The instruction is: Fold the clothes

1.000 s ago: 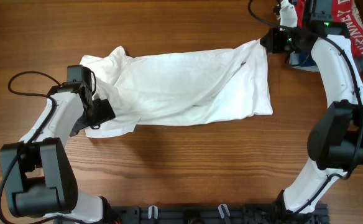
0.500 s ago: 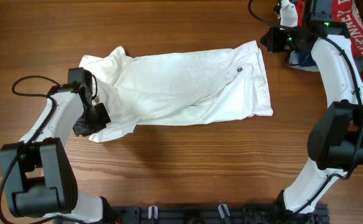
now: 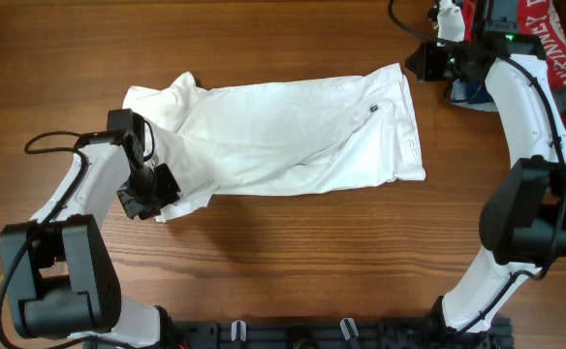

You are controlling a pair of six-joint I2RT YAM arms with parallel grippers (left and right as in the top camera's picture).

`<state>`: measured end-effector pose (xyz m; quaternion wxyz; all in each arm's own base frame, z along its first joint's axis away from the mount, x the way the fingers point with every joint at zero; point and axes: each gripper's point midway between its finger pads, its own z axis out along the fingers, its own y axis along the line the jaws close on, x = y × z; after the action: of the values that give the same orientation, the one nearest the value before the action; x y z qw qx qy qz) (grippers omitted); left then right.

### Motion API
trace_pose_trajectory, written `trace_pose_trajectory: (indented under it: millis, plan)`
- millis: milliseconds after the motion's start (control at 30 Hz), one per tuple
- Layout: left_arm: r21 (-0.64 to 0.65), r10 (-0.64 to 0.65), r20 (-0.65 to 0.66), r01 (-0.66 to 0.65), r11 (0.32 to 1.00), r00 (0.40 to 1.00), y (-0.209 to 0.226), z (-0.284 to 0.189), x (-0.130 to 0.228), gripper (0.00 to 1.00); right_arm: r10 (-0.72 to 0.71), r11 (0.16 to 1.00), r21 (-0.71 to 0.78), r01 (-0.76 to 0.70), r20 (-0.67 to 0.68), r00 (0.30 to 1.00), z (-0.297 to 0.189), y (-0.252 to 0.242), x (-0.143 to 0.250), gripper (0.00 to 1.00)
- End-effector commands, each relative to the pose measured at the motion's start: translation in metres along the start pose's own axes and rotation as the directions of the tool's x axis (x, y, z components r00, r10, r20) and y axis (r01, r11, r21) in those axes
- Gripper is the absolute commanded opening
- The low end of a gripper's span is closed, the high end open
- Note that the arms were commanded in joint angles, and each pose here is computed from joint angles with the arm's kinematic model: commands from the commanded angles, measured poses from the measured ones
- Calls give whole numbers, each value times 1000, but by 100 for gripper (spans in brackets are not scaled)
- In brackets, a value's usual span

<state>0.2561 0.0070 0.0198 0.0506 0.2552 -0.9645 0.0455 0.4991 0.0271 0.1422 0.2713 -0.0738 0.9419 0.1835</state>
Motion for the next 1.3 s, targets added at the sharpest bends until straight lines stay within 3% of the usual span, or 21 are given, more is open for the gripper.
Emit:
trace_pose_trajectory:
  millis: [0,67,167,300,367,500,733,933,1033,1133,1267]
  plan:
    - [25,0,12,0,1000,1000,-4,-6,-3,29,20,1000,-4,-20,-30,999,11,-2,8,13]
    - [-6,-1,26,1,1000,1000,1,-6,-5,15,20,1000,-4,-20,-31,999,11,-2,8,13]
    - [-53,0,45,2,999,999,10,-6,-9,14,21,1000,-4,-21,-32,999,11,-2,8,13]
    - [-134,1,56,7,991,998,24,-7,-9,24,20,1000,-4,-20,-32,999,11,-2,8,14]
    - [-183,4,68,9,983,998,33,-8,-10,39,20,1000,-4,-20,-32,999,11,-2,8,14]
    - [-190,4,82,11,982,997,35,-5,-12,44,20,1000,-4,-20,-32,999,11,-2,8,15]
    - [-185,6,94,12,983,996,34,-5,-15,20,20,1000,-4,-20,-32,999,11,-2,8,15]
    - [-173,8,121,14,985,993,30,-5,-22,17,20,1000,-4,-20,-32,999,11,-2,8,15]
    - [-172,8,123,14,985,992,30,-5,-23,4,20,1000,-4,-20,-32,999,11,-2,8,15]
    - [-160,8,127,13,987,992,28,-5,-24,4,21,1000,-4,-21,-32,999,11,-2,8,5]
    - [-108,5,107,6,994,994,16,-19,-22,4,71,998,-2,-71,-20,997,9,-1,5,4]
